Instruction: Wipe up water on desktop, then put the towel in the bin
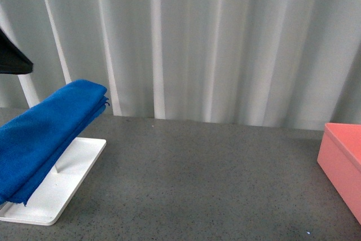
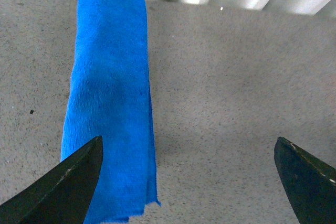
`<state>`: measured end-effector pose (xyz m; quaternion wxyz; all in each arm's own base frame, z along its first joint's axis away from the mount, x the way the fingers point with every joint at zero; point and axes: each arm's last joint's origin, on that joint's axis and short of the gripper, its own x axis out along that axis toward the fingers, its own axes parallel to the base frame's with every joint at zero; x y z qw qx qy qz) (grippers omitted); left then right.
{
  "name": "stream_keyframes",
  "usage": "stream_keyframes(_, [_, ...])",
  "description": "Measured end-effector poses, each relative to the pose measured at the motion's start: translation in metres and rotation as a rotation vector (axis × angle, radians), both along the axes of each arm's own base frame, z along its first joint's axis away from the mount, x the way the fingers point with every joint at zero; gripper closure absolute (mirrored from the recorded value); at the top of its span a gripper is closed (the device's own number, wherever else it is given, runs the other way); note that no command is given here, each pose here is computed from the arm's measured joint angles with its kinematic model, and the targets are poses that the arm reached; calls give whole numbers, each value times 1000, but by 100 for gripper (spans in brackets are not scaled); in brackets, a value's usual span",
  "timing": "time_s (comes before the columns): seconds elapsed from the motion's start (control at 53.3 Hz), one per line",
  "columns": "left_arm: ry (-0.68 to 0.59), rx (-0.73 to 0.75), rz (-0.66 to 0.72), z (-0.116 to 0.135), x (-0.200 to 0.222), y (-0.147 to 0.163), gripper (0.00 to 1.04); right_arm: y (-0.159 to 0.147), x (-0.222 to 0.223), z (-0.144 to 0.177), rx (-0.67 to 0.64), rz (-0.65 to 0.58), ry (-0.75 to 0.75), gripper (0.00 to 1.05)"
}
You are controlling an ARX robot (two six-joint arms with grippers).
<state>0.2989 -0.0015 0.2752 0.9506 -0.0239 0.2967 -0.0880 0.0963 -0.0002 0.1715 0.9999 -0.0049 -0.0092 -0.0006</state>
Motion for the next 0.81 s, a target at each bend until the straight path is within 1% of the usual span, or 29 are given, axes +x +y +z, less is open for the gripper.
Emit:
stream_keyframes(0.056, [50,47,-15,-1,29,-1,7,0,0,0,0,0,0,7])
stream_keyframes(0.169, [136,99,-33,-8,71,0,7,0,0,0,0,0,0,7])
stream_keyframes(0.244, [191,123,-31,-15,95,1,7,0,0,0,0,0,0,7])
stream_keyframes(0.413, [259,145,-17,-36,138,1,7,0,0,0,0,0,0,7])
stream_keyframes(0.525, [257,172,17,-43,156,2,7,0,0,0,0,0,0,7])
stream_keyframes(0.638, [201,203,86,-47,183,8,7,0,0,0,0,0,0,7])
stream_keyframes(0.807, [166,219,160,-56,208,21,7,0,0,0,0,0,0,7])
